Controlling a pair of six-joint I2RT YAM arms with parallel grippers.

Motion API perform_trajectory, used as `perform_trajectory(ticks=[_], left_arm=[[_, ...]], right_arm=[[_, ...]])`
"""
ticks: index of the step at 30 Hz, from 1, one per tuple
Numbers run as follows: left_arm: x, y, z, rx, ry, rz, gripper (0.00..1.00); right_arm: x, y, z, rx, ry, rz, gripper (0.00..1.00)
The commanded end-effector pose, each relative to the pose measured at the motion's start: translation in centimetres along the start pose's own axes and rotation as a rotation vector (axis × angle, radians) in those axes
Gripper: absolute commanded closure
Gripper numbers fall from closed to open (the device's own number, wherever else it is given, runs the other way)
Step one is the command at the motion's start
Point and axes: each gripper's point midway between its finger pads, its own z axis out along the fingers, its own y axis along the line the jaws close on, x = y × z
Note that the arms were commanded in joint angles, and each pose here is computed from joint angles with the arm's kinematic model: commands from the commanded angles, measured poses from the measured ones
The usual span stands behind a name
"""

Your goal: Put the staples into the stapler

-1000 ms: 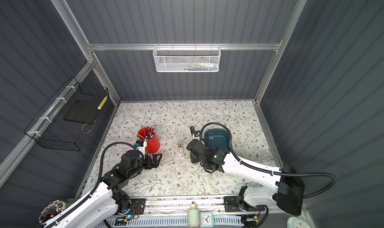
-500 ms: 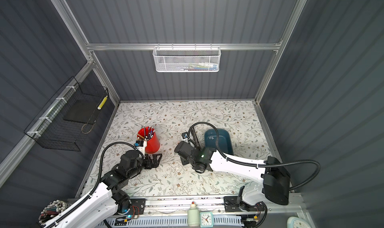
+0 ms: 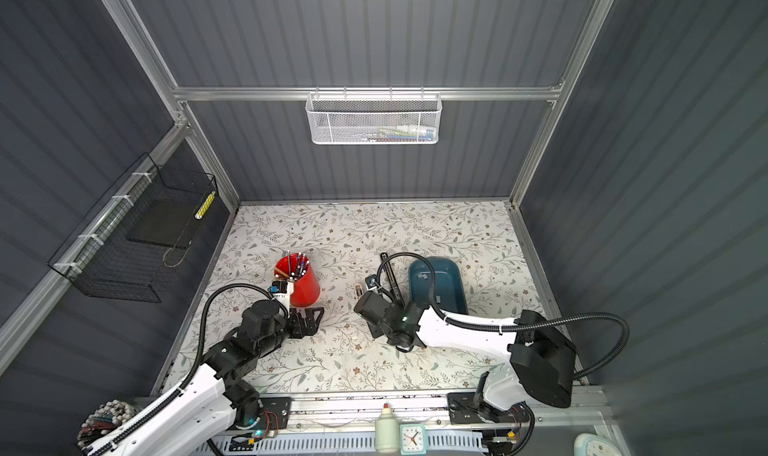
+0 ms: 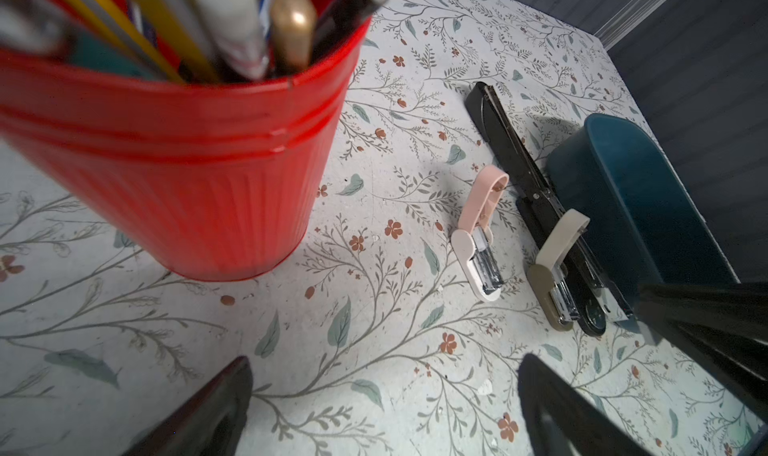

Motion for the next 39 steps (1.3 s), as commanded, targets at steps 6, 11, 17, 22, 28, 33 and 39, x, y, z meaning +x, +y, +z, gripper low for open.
perform_trajectory(ticks=[6,11,17,22,28,33,39], left_arm=[[-0.5,0.0,-0.1,-0.007,-0.015,0.012,0.00],[-0.5,0.0,-0.1,-0.009,-0.016,0.013,0.00],[-0.5,0.0,-0.2,-0.007,-0.019,0.013,0.00],[-0.6,0.0,-0.3,-0.004,-0.026,0.013,0.00],[-0.6,0.0,-0.3,-0.009,-0.025,0.011,0.00],[-0.6,0.0,-0.2,-0.009,-0.025,0.013,0.00],[-0.6,-0.1,-0.2,0.001,-0.026,0.013,0.00]], right_arm=[[0.2,-0.4,1.5,0.013,0.015,-0.001,0.92],[0.5,-1.0,2.7,0.052,0.045,0.012,0.93],[0.7,-1.1,3.8,0.073,0.072,0.023,0.95],[0.6,-1.5,3.7,0.085,0.060,0.058,0.94],[-1.0,-1.3,2.1,0.096,0.069,0.128,0.95],[-2.7,-1.2,1.7,0.051,-0.058,0.122,0.95],[-2.4,-1.9,1.7,0.033,-0.151,0.142,0.90]])
